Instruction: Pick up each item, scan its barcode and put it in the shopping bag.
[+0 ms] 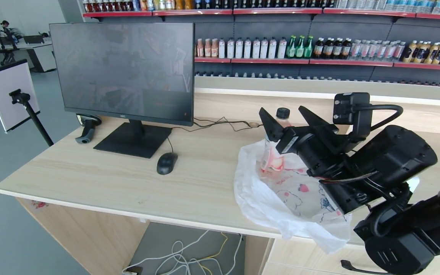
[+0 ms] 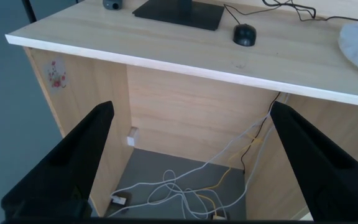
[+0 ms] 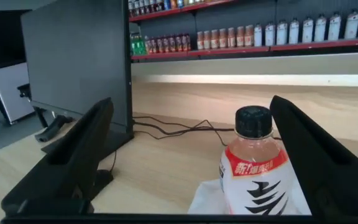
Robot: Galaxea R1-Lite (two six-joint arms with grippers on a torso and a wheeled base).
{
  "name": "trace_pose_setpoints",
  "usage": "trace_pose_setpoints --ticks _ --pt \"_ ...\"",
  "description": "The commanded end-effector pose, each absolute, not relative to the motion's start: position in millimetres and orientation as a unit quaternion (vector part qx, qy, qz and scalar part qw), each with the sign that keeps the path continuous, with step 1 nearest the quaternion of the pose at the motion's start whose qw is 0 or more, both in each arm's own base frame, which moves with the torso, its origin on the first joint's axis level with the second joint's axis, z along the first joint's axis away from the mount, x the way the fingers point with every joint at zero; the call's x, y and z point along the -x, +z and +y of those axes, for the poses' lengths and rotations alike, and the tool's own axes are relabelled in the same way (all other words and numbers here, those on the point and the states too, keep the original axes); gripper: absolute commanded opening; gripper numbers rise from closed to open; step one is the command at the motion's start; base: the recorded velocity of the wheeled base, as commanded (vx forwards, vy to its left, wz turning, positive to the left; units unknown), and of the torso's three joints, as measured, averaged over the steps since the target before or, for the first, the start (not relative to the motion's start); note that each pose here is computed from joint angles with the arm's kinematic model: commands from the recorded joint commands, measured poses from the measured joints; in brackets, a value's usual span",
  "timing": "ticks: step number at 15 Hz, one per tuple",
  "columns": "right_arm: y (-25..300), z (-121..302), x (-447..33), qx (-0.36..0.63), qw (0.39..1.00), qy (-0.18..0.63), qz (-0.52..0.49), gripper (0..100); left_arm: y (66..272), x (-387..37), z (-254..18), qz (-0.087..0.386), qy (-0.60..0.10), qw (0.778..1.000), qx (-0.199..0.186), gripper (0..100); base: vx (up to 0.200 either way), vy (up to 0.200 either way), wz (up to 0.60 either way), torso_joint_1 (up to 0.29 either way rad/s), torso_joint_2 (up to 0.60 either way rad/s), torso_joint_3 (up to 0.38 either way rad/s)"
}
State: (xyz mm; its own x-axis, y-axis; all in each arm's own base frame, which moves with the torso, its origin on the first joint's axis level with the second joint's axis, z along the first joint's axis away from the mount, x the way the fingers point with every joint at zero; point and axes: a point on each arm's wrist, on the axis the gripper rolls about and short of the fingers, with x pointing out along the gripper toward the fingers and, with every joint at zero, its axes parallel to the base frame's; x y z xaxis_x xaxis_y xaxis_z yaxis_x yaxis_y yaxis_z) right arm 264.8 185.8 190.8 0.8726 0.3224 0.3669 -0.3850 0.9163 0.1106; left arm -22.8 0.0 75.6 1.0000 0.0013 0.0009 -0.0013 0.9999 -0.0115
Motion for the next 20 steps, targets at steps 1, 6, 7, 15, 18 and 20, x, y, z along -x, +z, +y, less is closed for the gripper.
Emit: trace_pose_setpoints --ticks 1,6,7,15,18,20 --pt "190 181 -260 -0.087 0.965 0.183 -0.168 100 76 23 0 -0.001 0.001 1.000 0.006 100 0.000 0.000 -0.60 -0.002 0.01 -0.002" --pt "188 182 -261 -0.087 0.965 0.184 -0.165 100 76 23 0 -0.001 0.001 1.000 0.008 100 0.000 0.000 -0.60 0.006 0.00 0.000" --pt "188 181 -259 -0.086 0.966 0.183 -0.164 100 76 23 0 -0.001 0.001 1.000 0.008 100 0.000 0.000 -0.60 -0.002 0.00 0.002" --pt "195 171 -246 -0.077 0.966 0.180 -0.172 100 76 23 0 0.000 0.002 1.000 0.010 100 0.000 -0.175 -0.07 0.004 0.00 0.001" --pt "195 170 -245 -0.077 0.966 0.180 -0.172 100 76 23 0 0.000 0.002 1.000 0.011 100 0.000 -0.200 0.00 0.005 0.00 0.002" --pt "195 171 -246 -0.077 0.966 0.180 -0.171 100 76 23 0 0.000 0.002 1.000 0.011 100 0.000 -0.200 0.00 -0.005 0.00 0.000"
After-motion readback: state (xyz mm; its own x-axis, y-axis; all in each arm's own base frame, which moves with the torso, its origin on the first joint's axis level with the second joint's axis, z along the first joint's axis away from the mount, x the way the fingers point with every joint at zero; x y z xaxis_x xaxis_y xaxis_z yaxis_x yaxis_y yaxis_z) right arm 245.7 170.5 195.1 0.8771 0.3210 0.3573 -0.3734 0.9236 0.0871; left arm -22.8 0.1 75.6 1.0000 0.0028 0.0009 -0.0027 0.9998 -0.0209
